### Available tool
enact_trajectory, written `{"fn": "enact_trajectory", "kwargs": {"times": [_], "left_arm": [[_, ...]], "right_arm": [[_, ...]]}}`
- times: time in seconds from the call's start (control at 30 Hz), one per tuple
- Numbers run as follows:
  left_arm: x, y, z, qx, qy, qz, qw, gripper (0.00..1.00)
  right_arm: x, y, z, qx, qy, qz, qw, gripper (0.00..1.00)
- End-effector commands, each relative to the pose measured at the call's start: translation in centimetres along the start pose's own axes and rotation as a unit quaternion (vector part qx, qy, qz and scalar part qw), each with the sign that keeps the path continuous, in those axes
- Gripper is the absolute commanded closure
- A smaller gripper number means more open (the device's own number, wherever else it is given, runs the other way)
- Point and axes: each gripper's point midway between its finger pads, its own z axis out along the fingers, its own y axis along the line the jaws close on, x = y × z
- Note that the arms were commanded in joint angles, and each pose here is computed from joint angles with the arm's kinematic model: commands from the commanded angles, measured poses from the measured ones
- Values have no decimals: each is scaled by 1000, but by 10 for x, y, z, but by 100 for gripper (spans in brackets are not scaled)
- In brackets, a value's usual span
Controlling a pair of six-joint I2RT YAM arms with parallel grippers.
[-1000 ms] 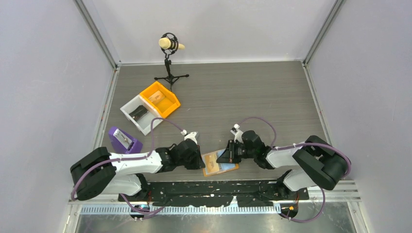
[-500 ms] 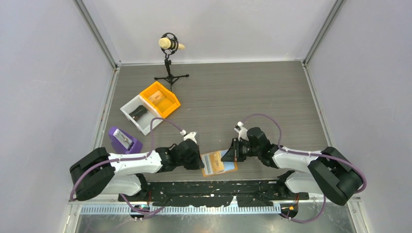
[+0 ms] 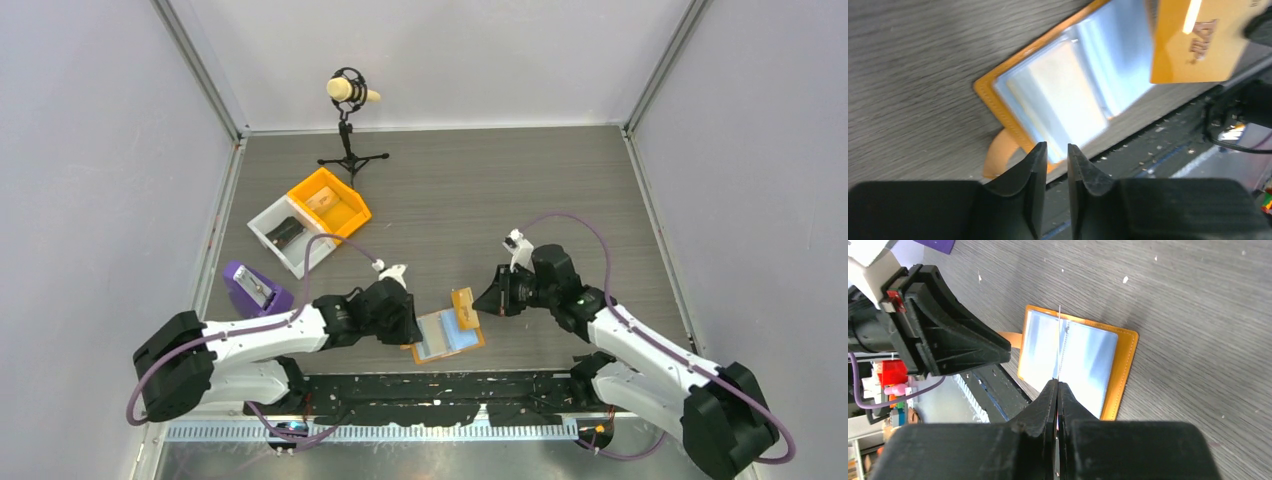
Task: Take the credit cards out of the card holder
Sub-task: Remove the credit card from the card holder, then place the credit card in the storage box.
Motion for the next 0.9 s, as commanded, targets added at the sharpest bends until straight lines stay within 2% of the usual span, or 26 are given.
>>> {"fn": "enact_trajectory", "kwargs": {"times": [0.0,0.17,0.3,0.43,0.6,0.87], "left_arm": [[-31,-45,-35,50,-25,35,998,70],[-59,-62,-75,60,-68,88,992,57],[-71,-70,-98,76,-94,146,982,50],[-71,-82,-115,109,-93,188,972,47],[-58,-92,-131,148,-58,224,962,47],[-37,-109,-138,228,-35,216,949,47]], "right_arm": [[-16,15,-18,3,-11,-52,999,95],[-8,60,-23,-123,22,-73,990,95],[8,82,-27,-180,47,-90,978,95],[19,108,-31,-229,59,-122,964,95],[36,141,-40,-301,80,-130,941,95],[39,154,-49,-334,74,-136,930,95]]}}
